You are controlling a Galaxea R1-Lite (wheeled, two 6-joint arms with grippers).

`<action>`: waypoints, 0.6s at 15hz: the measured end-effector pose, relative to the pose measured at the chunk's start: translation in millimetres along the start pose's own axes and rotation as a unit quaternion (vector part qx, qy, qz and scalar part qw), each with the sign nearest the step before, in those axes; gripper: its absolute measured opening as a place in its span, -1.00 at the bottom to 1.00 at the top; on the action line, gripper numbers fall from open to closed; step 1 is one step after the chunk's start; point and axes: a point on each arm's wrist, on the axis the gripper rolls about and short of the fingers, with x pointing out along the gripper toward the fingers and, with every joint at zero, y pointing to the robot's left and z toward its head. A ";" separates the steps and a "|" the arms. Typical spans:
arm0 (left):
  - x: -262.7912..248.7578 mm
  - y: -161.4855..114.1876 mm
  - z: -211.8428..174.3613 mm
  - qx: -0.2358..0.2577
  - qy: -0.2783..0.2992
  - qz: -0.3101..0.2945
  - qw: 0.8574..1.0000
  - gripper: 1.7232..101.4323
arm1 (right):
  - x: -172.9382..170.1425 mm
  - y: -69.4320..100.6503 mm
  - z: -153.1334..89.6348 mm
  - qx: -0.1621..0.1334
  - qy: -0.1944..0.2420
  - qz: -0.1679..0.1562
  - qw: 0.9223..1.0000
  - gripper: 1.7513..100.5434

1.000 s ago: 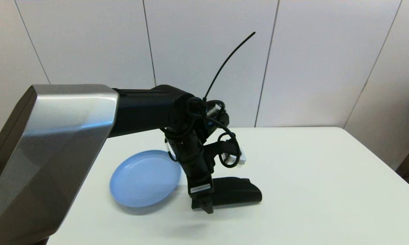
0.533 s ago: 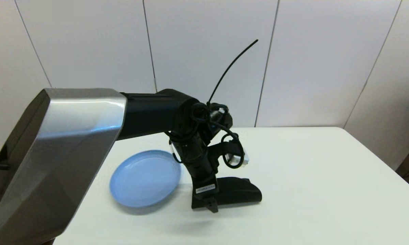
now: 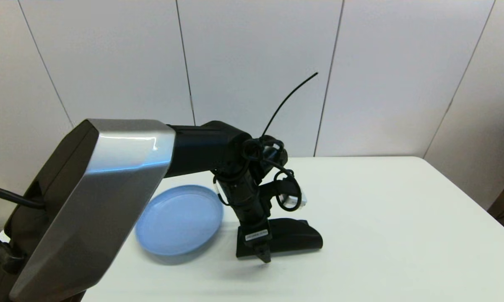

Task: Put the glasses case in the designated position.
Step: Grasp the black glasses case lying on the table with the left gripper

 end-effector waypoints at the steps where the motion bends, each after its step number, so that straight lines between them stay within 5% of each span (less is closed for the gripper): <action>1: 2.4 1.2 -0.8 -0.001 0.002 -0.001 1.000 0.93 | 0.0 0.0 0.0 0.000 0.000 0.000 1.000 0.94; 6: 7.9 4.5 -3.4 -0.007 0.006 -0.004 1.000 0.93 | 0.0 0.0 0.0 0.000 0.000 0.001 1.000 0.94; 9: 7.9 7.0 -5.0 -0.010 0.006 -0.002 1.000 0.37 | 0.0 0.0 0.0 0.000 0.000 0.000 1.000 0.94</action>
